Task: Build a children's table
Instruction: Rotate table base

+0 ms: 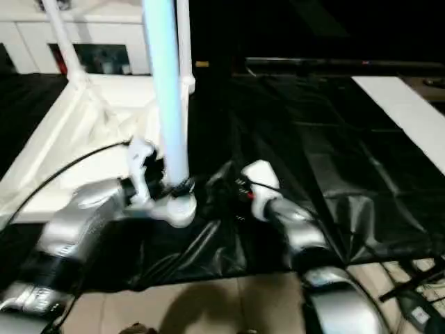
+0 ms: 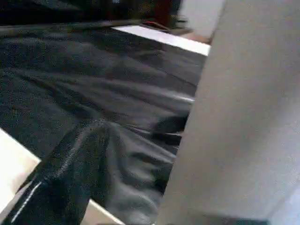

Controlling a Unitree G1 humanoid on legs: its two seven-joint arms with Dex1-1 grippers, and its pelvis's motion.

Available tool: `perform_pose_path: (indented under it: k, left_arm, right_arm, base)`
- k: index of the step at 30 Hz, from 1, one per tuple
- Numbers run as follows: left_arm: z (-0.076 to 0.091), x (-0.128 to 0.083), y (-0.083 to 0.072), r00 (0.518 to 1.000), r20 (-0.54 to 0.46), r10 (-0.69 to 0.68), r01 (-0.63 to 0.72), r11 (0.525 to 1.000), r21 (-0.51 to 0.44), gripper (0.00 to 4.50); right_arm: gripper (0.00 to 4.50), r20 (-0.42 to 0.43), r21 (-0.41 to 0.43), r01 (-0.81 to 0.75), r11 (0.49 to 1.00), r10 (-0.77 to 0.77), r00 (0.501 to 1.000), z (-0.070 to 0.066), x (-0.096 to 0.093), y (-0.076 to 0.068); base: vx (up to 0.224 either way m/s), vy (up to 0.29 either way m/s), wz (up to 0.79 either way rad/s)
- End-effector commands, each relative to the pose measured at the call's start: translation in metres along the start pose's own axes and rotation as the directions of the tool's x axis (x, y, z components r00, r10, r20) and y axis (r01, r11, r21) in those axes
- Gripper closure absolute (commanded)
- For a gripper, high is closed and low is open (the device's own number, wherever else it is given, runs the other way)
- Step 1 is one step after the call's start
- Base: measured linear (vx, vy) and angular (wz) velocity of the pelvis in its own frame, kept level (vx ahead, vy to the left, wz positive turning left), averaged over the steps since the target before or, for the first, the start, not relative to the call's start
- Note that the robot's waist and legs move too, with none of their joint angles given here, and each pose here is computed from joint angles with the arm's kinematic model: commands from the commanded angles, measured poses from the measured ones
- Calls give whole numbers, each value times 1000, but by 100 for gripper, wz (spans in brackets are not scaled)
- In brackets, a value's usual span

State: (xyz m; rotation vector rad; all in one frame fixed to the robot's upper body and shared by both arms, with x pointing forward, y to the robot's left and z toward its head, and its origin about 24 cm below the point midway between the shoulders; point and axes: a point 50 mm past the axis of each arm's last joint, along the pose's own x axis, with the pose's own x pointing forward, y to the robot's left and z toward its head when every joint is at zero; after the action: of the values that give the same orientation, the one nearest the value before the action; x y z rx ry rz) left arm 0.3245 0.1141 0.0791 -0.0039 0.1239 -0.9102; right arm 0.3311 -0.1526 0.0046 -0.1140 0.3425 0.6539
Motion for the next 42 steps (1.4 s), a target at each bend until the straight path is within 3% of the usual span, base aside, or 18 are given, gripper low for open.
perform_pose_path:
  k: [1,7,9,14,15,20,22,42]
  left_arm:
    - [-1,3,3,1000,-11,25,-24,999,35,0]
    - [4,4,4,997,17,-74,73,996,49,0]
    - [-3,-9,10,982,-62,-179,183,980,73,0]
    - [-9,-29,23,956,-164,-245,259,964,67,0]
    - [-12,-39,30,932,-241,-269,294,953,71,18]
    - [-15,-46,43,901,-336,-274,322,942,96,56]
    - [-15,-48,47,867,-384,-316,368,928,67,74]
    - [-18,-50,61,812,-489,-318,399,915,67,227]
  right_arm:
    - [3,47,-26,-14,1000,15,999,10,-4,-4]
    - [3,91,-79,-124,989,131,987,19,-20,-7]
    - [3,85,-110,-228,968,237,968,24,-28,-1]
    - [3,48,-141,-341,929,351,935,28,-37,6]
    - [1,28,-154,-388,909,397,918,32,-41,9]
    - [0,-14,-171,-438,883,442,897,39,-47,8]
    - [0,-47,-172,-478,861,478,877,44,-52,8]
    - [0,-114,-139,-535,833,523,844,50,-65,12]
  base:
    - [0,0,0]
    - [0,0,0]
    - [0,0,0]
    - [0,0,0]
    - [0,0,0]
    - [0,0,0]
    - [0,0,0]
    - [0,0,0]
